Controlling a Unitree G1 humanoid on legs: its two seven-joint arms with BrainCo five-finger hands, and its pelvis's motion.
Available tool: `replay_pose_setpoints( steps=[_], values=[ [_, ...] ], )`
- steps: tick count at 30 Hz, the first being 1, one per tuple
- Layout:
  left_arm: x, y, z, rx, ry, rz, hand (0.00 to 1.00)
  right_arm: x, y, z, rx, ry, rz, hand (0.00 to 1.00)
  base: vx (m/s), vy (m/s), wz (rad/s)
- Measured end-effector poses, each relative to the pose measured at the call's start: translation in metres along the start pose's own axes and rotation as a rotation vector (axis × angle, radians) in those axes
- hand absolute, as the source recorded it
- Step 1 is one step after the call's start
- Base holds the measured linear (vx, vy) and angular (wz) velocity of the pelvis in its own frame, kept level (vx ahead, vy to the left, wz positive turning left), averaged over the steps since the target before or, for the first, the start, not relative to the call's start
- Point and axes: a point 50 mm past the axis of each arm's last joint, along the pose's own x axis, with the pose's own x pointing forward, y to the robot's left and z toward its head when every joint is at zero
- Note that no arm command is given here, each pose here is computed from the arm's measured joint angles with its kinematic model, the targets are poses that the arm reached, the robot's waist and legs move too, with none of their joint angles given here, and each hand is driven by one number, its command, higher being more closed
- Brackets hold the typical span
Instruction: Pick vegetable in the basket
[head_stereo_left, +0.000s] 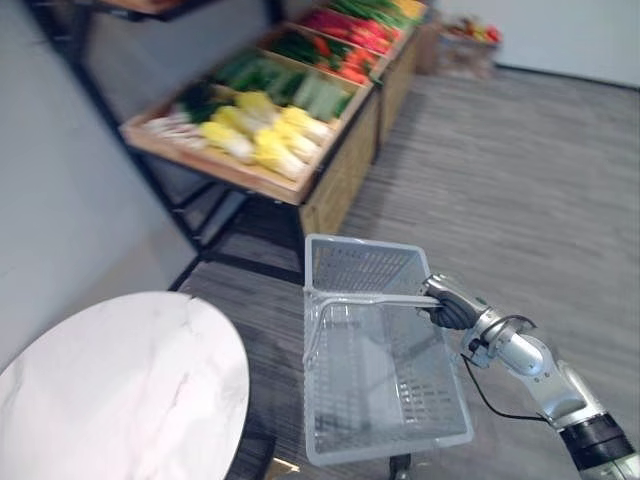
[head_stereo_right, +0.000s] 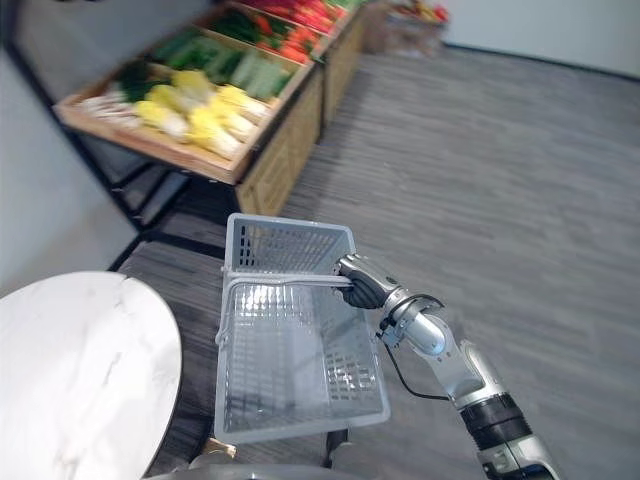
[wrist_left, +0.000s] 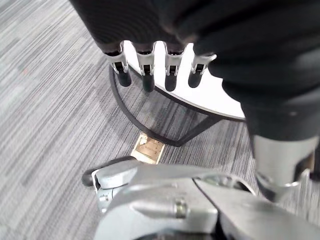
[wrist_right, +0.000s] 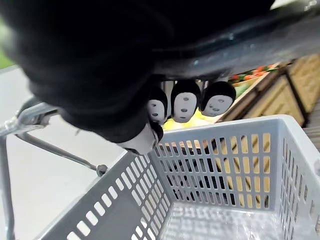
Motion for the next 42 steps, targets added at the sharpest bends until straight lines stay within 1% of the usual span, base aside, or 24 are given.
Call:
replay_pose_setpoints(
  steps=[3,4,7,12,15,19,32,36,39,42],
  values=[
    [0.000,-0.003,0.003,-0.017,0.009,-0.020,0.00,-0.009,0.013,-0.008,0.039,0.076,0.025,1.00,-0.04,0.156,-1.10],
    [0.001,0.000,0.005,-0.011,0.008,-0.014,0.00,-0.015,0.022,-0.008,0.062,0.098,0.041,1.00,-0.02,0.173,-0.81],
    [0.004,0.005,0.016,0.012,-0.020,-0.004,0.00,-0.031,0.032,-0.012,0.102,0.155,0.032,1.00,0.03,0.164,-0.56],
    [0.004,-0.003,0.031,0.031,-0.080,-0.030,0.00,-0.060,0.036,-0.026,0.138,0.285,-0.056,1.00,0.07,0.050,-0.22],
    [0.004,-0.006,0.040,0.033,-0.119,-0.038,0.00,-0.070,0.036,-0.032,0.139,0.335,-0.098,1.00,0.02,-0.022,-0.20],
    [0.003,-0.013,0.056,0.040,-0.191,-0.076,0.00,-0.085,0.037,-0.041,0.129,0.407,-0.110,1.00,-0.04,-0.020,-0.03],
    [0.003,-0.012,0.056,0.088,-0.191,-0.099,0.00,-0.091,0.038,-0.043,0.154,0.441,-0.151,1.00,-0.02,-0.028,0.01],
    [0.004,-0.005,0.048,0.078,-0.160,-0.061,0.00,-0.091,0.035,-0.044,0.152,0.443,-0.168,1.00,0.09,-0.033,0.03],
    [0.002,-0.003,0.033,0.107,-0.130,-0.051,0.00,-0.090,0.033,-0.044,0.148,0.438,-0.176,1.00,0.06,-0.085,-0.10],
    [0.003,0.000,0.029,0.076,-0.112,-0.038,0.00,-0.090,0.030,-0.045,0.140,0.441,-0.183,1.00,0.17,-0.092,-0.05]
  ],
)
